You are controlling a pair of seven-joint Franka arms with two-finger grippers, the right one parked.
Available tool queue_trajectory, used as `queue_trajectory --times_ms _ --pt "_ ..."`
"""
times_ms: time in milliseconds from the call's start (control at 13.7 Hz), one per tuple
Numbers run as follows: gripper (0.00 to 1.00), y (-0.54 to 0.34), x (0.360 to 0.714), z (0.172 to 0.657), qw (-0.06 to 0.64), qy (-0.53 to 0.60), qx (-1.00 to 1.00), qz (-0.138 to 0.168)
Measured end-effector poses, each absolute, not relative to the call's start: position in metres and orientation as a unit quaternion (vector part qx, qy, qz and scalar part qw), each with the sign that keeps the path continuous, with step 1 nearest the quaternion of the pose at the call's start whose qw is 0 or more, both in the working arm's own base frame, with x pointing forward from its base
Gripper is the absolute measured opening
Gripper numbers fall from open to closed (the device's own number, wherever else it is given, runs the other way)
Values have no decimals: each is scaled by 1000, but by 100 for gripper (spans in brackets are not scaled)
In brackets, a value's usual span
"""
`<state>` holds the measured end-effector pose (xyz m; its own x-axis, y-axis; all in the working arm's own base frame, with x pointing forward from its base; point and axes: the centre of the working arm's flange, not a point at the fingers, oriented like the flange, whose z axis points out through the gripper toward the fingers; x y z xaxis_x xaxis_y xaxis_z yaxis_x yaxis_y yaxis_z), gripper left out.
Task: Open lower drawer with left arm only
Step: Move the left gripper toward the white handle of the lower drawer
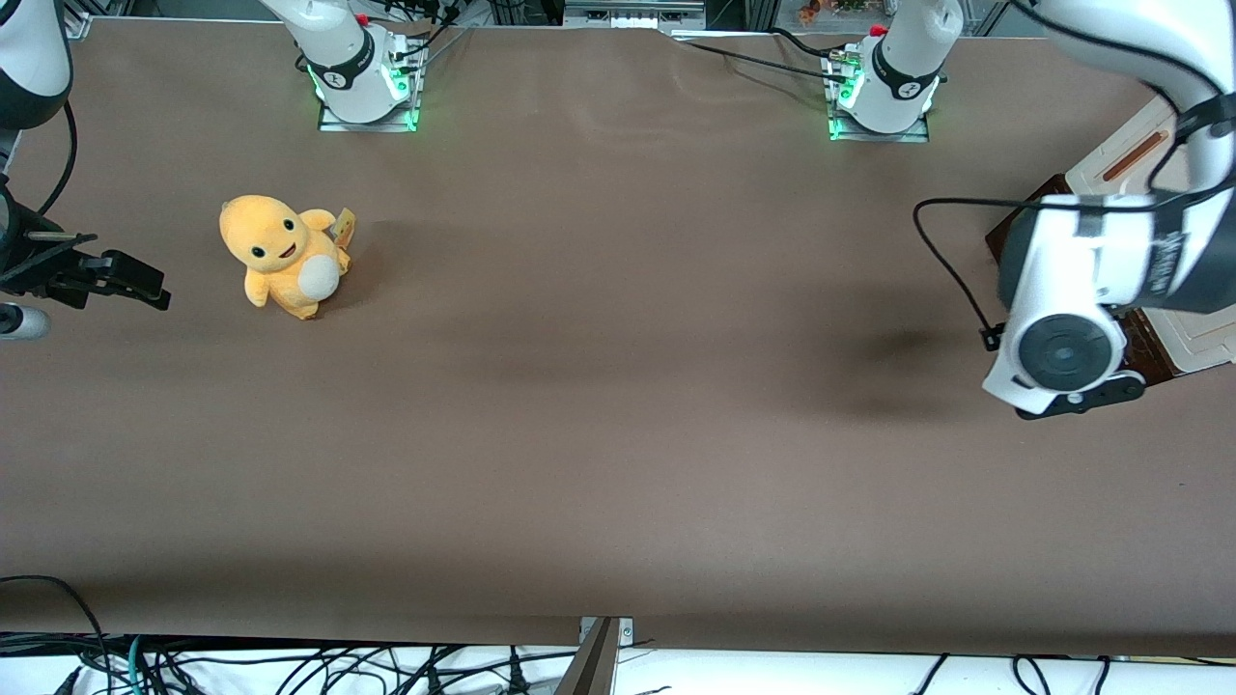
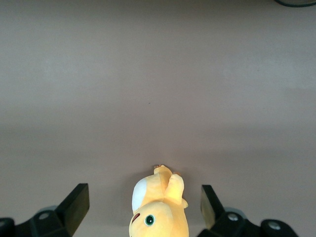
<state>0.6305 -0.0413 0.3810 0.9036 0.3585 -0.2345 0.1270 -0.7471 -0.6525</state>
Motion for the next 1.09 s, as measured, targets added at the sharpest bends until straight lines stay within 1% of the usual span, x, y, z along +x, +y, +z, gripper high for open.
queue_trajectory --times_ms 146,364,583,875,1093 --pt "100 -46 626 365 364 -147 -904 169" --pt "100 -47 619 340 414 -173 -882 144" --pt "100 -47 609 314 446 -186 -865 136" --pt "100 -54 594 285 498 -187 -840 112" --pt "100 -54 583 262 522 -191 -824 107"
